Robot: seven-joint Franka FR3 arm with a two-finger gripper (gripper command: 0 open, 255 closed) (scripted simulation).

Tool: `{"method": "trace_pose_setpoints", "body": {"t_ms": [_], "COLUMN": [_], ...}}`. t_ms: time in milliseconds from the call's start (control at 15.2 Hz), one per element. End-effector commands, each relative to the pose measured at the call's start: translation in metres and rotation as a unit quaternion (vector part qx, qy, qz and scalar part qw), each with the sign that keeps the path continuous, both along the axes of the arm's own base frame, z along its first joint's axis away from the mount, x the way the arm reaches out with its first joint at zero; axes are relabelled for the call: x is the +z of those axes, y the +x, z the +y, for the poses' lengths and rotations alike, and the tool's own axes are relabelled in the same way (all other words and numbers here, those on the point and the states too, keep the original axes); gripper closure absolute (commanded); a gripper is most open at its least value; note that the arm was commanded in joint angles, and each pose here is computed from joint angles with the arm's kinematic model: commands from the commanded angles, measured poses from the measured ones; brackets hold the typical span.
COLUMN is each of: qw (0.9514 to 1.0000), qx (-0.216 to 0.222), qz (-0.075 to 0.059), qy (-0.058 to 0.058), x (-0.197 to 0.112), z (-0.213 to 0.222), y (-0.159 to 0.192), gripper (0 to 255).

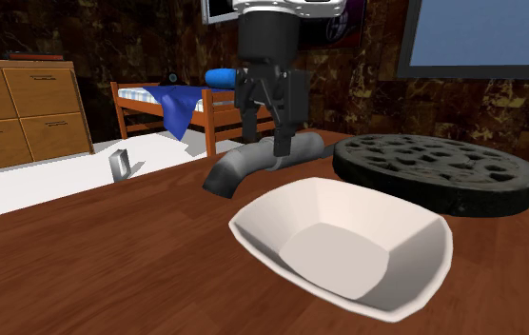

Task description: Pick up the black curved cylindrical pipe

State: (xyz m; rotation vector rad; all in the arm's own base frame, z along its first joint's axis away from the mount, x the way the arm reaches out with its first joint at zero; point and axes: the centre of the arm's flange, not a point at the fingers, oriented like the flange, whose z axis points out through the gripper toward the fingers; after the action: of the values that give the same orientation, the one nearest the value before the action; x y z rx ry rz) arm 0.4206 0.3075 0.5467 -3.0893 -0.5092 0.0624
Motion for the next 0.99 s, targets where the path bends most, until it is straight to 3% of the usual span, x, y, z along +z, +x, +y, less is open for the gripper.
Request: {"method": "trace_pose_setpoints", "body": {"t_ms": [0, 462, 924], "qw": [0.9998, 0.9968, 0.9965], "qx": [0.017, 0.076, 0.079], "qz": [-0.004, -0.017, -0.017], "qy": [-0.005, -0.022, -0.023], "x": [-0.003, -0.011, -0.043], "z": [0.027, 0.124, 0.129], "y": [0.003, 0.006, 0.006], "gripper": [0, 0, 0]}}
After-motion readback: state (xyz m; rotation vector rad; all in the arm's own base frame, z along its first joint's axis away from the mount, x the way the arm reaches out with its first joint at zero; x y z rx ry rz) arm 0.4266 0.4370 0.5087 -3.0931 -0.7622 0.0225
